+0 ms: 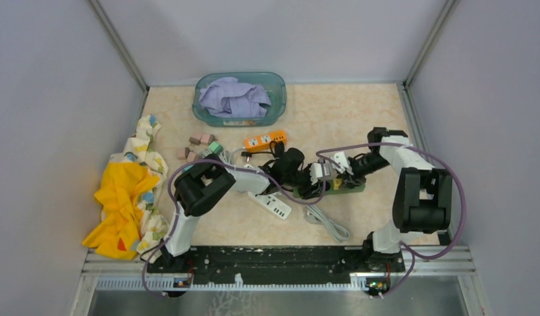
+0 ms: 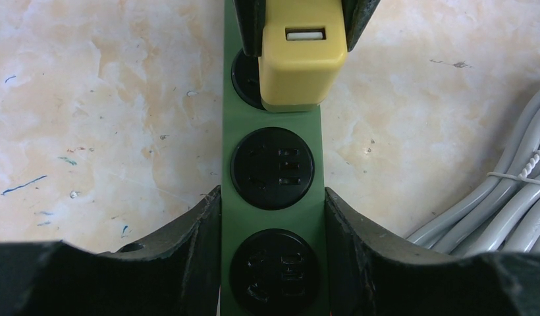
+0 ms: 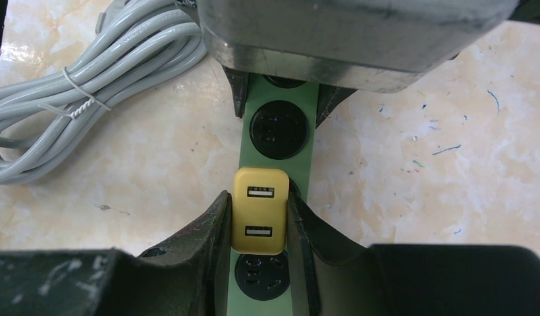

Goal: Pull the plug off the socket
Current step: Remove the plug from the socket.

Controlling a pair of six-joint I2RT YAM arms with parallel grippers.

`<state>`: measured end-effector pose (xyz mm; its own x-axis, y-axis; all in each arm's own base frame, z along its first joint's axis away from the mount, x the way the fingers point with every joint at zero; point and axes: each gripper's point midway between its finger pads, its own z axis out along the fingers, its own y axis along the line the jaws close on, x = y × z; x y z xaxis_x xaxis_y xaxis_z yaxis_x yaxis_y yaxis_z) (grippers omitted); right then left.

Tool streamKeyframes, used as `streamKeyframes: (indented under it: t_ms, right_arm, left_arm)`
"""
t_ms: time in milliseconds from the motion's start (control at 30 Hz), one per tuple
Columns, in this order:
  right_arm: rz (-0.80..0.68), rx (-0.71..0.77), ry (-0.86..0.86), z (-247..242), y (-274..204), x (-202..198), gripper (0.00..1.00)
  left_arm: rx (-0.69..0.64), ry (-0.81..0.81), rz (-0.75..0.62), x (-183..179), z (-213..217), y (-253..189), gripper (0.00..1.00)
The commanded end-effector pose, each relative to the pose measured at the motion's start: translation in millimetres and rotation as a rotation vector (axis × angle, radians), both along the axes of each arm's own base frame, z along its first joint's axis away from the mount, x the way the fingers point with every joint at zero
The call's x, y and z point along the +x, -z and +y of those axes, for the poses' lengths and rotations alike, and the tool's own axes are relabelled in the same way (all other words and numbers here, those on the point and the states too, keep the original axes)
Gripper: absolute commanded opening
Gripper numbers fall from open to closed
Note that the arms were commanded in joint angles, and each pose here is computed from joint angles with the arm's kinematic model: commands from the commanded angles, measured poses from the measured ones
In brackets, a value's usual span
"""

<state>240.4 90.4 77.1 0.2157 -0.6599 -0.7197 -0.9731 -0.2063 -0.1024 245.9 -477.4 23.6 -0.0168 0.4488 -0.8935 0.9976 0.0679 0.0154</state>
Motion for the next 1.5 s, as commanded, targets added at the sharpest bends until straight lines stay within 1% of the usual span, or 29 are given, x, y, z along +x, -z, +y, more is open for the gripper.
streamKeyframes:
  t_ms: [0,100,233,433,633,733,900,1000,1200,1333,1467]
  right_arm:
    - [0.040,0.228,-0.075,48.5,-32.8,-27.1,0.00]
    - [0.056,0.268,-0.103,56.5,-35.0,-33.4,0.00]
    - [0.058,0.292,-0.090,64.7,-40.9,-28.4,0.00]
    - [0.050,0.254,-0.042,54.6,-40.6,-18.1,0.00]
    - [0.057,0.240,-0.067,46.3,-38.4,-24.9,0.00]
    - [0.067,0.252,-0.080,48.3,-37.4,-29.1,0.00]
    - [0.072,0.284,-0.103,65.5,-39.6,-31.0,0.00]
    - [0.052,0.298,-0.082,68.9,-47.3,-23.7,0.00]
    - [0.024,0.257,-0.014,55.9,-45.4,-12.5,0.00]
    - [0.047,0.242,-0.037,47.8,-38.8,-21.2,0.00]
    - [0.082,0.279,-0.101,59.3,-38.6,-33.8,0.00]
  left_arm:
    - [0.119,-0.044,0.072,-7.9,24.8,38.0,0.00]
    - [0.121,-0.041,0.075,-8.4,24.9,39.3,0.00]
    - [0.121,-0.041,0.074,-8.1,24.6,40.3,0.00]
    - [0.126,-0.042,0.075,-8.9,26.4,41.3,0.00]
    - [0.129,-0.041,0.073,-8.8,26.6,41.4,0.00]
    - [0.132,-0.041,0.071,-8.4,26.8,41.5,0.00]
    - [0.127,-0.039,0.078,-8.4,24.5,41.5,0.00]
    - [0.122,-0.036,0.081,-8.6,22.8,40.3,0.00]
    - [0.133,-0.039,0.083,-9.4,25.4,43.1,0.00]
    - [0.136,-0.039,0.082,-10.4,27.1,44.2,0.00]
    - [0.135,-0.038,0.082,-10.0,26.9,44.0,0.00]
